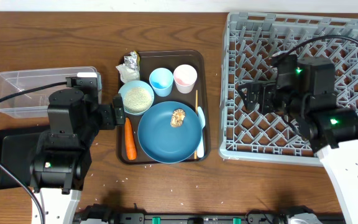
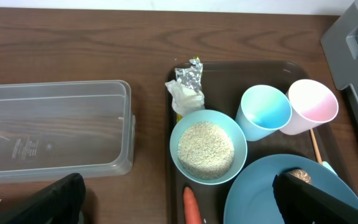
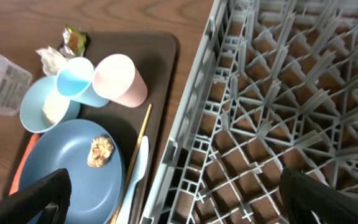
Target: Sort waste into correct bins and load items into the dishwasher rack
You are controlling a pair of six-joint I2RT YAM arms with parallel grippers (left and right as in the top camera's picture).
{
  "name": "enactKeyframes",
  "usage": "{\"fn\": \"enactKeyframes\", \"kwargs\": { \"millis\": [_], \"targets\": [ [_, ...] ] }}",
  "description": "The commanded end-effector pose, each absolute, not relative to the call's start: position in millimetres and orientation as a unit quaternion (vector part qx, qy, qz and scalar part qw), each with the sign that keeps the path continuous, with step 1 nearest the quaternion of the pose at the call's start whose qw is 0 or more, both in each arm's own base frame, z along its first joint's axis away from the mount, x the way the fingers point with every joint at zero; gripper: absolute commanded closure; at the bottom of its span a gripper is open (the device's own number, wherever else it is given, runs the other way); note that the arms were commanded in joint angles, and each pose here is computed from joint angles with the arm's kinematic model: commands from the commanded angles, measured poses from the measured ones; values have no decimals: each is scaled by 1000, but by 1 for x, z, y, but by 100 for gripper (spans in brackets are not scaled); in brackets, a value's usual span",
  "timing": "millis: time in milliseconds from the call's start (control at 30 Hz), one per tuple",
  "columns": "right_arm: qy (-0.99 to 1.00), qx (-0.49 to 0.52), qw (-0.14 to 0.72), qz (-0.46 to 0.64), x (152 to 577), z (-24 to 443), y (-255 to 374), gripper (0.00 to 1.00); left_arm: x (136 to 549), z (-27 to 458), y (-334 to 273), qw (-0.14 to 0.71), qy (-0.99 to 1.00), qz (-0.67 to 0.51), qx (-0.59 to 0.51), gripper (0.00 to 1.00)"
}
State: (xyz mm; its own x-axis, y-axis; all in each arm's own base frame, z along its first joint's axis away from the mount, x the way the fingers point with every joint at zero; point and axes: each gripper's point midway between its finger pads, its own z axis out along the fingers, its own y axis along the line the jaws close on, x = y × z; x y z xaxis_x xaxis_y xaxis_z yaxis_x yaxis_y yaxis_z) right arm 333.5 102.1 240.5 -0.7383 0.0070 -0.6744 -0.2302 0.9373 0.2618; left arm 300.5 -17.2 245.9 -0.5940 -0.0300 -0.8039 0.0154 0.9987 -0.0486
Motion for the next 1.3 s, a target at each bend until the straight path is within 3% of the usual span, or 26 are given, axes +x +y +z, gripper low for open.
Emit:
{"fn": "enactKeyframes", "kwargs": {
  "millis": [0,1267],
  "targets": [
    [915,-71,363,162,337,246,105,1,301,256,-18,461,887,-29,-5,2],
    [915,-71,362,161,336,246,104,1,300,254,-18,458,888,-29,-5,2]
  ]
}}
